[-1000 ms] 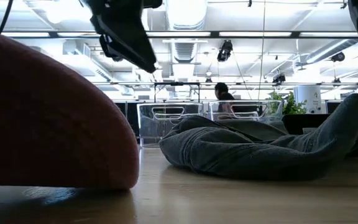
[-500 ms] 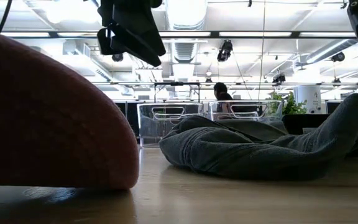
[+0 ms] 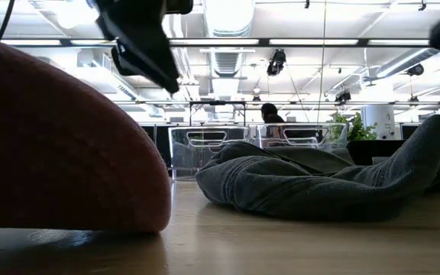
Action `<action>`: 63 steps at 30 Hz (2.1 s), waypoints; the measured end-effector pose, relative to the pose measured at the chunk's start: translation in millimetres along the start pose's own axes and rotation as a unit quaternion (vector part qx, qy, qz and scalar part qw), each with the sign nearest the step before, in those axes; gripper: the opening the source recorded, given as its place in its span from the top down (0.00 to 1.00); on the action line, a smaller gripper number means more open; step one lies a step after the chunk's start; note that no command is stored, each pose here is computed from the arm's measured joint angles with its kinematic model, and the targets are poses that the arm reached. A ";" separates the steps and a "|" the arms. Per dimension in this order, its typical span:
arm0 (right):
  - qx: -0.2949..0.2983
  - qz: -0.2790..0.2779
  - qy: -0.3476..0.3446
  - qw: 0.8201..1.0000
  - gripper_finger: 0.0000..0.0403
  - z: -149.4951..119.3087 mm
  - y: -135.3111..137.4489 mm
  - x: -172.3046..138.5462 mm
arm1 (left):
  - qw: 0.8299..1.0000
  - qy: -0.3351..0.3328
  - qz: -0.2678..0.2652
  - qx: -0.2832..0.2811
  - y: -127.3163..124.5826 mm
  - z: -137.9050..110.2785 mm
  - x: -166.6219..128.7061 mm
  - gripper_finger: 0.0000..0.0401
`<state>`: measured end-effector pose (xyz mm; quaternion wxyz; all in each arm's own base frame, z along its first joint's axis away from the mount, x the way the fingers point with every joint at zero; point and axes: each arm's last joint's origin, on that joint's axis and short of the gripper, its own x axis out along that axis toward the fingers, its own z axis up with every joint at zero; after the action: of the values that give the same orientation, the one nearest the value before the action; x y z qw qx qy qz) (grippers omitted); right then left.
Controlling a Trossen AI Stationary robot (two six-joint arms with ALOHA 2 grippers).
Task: Pick & Place hat
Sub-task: Put the left black cap into the left transparent bin
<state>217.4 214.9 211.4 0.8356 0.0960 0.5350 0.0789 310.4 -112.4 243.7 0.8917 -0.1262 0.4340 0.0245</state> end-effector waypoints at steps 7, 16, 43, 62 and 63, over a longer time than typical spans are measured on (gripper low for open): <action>-0.118 -0.041 -0.005 0.992 0.64 1.7 -3.7 -2.8 | 0.992 -0.004 -0.006 0.129 -12.1 -14.4 5.1 0.70; -0.111 -0.081 -0.014 0.990 0.61 12.0 -20.5 0.2 | 0.925 -0.028 0.004 0.378 -36.6 -36.7 47.9 0.70; -0.038 -0.153 -0.007 0.987 0.60 16.2 -77.2 23.0 | 0.896 -0.067 0.072 0.434 -63.7 -51.7 119.1 0.70; -0.021 -0.081 -0.009 0.996 0.60 9.0 -114.0 47.0 | 0.902 -0.128 0.144 0.387 -49.2 -37.0 138.4 0.70; -0.021 -0.075 -0.011 0.997 0.60 9.6 -114.1 47.2 | 0.902 -0.133 0.144 0.383 -47.7 -35.0 138.9 0.70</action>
<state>249.0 114.7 145.9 0.8467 0.0392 0.5299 0.0261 377.3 -176.3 124.4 0.9073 0.2939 0.3008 0.0013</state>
